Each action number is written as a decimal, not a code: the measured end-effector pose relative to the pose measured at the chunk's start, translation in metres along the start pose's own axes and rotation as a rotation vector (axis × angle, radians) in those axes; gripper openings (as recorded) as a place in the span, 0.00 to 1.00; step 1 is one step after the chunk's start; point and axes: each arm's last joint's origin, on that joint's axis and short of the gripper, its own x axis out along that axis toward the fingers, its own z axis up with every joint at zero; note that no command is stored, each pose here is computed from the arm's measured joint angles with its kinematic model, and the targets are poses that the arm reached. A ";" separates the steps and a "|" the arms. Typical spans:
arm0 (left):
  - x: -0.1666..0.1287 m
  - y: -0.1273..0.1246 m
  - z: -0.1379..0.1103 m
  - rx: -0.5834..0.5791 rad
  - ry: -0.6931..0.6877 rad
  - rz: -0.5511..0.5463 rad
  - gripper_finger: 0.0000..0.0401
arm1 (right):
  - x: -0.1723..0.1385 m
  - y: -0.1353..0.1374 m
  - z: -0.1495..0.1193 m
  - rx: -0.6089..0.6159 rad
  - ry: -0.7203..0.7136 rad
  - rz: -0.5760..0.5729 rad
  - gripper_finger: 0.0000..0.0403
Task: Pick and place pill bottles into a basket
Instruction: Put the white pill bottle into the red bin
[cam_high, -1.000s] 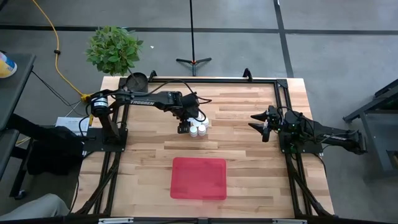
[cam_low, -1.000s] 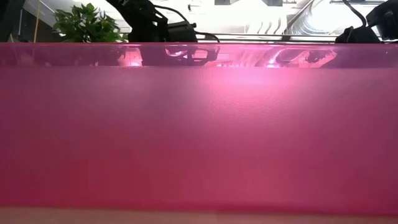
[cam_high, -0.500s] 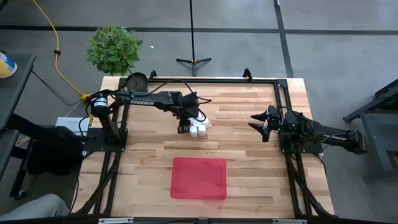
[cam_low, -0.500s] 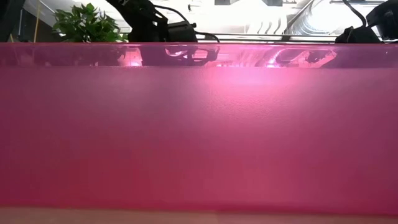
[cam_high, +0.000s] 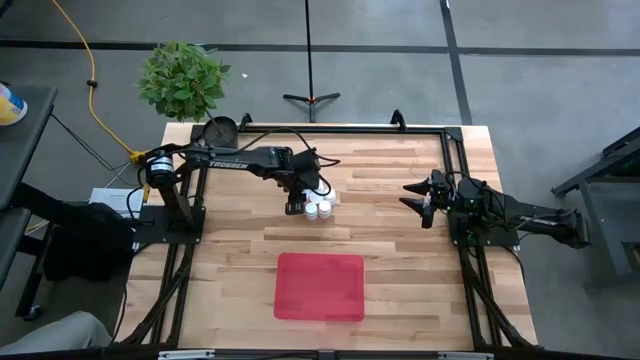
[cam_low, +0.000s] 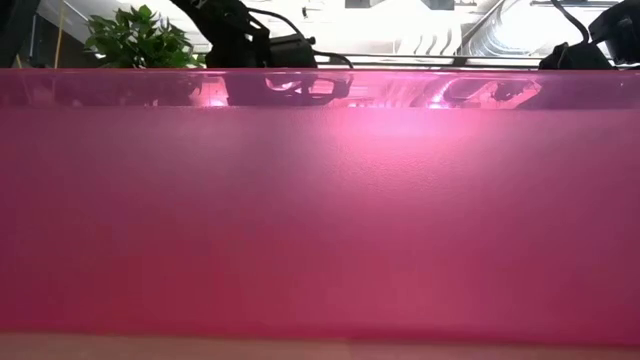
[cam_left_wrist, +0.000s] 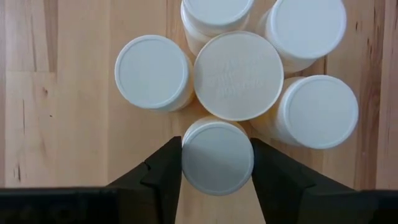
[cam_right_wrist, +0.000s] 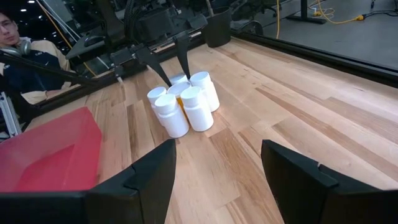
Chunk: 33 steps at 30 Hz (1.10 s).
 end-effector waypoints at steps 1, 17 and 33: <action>0.000 0.000 0.000 0.000 0.000 -0.001 0.51 | 0.000 0.000 0.000 0.000 0.000 0.000 0.56; 0.000 0.000 -0.002 -0.021 0.020 0.008 0.50 | 0.000 0.000 0.000 0.000 -0.001 0.000 0.56; -0.001 -0.001 -0.006 -0.019 0.063 0.003 0.50 | 0.000 0.000 0.000 0.000 0.000 0.000 0.56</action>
